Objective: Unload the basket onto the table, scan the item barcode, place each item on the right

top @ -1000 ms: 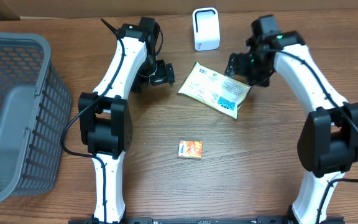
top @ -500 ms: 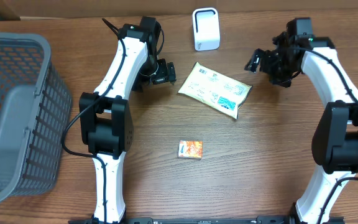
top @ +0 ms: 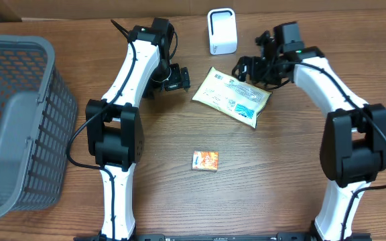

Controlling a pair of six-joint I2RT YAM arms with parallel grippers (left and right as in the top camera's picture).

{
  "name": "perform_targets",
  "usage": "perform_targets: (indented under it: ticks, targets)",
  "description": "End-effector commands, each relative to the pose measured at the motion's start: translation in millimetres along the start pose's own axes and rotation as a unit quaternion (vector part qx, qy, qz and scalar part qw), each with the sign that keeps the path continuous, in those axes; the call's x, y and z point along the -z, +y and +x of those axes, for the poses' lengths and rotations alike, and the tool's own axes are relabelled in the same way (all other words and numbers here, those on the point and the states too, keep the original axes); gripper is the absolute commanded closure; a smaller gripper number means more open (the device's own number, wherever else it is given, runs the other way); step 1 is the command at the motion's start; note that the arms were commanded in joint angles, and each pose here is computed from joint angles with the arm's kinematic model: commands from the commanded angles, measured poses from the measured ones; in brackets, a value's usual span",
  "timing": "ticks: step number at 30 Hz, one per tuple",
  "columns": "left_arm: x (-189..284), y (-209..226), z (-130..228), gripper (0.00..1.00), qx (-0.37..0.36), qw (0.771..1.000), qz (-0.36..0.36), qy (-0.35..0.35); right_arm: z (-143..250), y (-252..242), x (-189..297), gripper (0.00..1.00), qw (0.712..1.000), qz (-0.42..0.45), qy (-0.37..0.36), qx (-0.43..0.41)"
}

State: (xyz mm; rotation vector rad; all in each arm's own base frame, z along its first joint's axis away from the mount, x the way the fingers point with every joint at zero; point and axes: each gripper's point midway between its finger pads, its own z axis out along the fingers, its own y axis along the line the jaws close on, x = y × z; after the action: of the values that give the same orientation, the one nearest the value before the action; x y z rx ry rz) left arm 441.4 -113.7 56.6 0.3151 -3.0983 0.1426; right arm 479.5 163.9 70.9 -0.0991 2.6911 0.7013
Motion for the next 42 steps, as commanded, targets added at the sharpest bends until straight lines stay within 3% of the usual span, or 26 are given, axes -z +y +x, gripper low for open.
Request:
perform_targets:
  ticks: [1,6,17,22,27,31,42]
  targets:
    - [0,-6,-1,0.00,0.003,1.000,0.007,-0.001,14,-12,-23,0.02,0.999,0.022,0.024,0.004]
    - [0,-6,-1,0.00,0.003,1.000,0.007,-0.001,33,-20,-38,0.02,0.998,0.029,0.058,-0.025]
    - [0,-8,-1,0.00,0.001,1.000,0.009,-0.001,74,22,-32,0.03,0.986,-0.047,0.150,-0.056]
    - [3,-33,8,0.00,-0.064,0.994,0.084,0.024,55,23,-13,0.02,0.987,-0.045,0.141,-0.064]
    - [5,-48,15,0.00,-0.076,0.989,0.124,0.037,39,-3,4,0.00,0.988,-0.013,0.126,-0.086]
    - [9,-70,21,0.00,-0.097,0.980,0.168,0.042,43,-35,11,0.00,0.985,0.031,0.131,-0.109]
    - [-19,-112,27,0.00,-0.122,0.964,0.229,0.063,52,-43,3,0.00,0.978,0.029,0.134,-0.157]
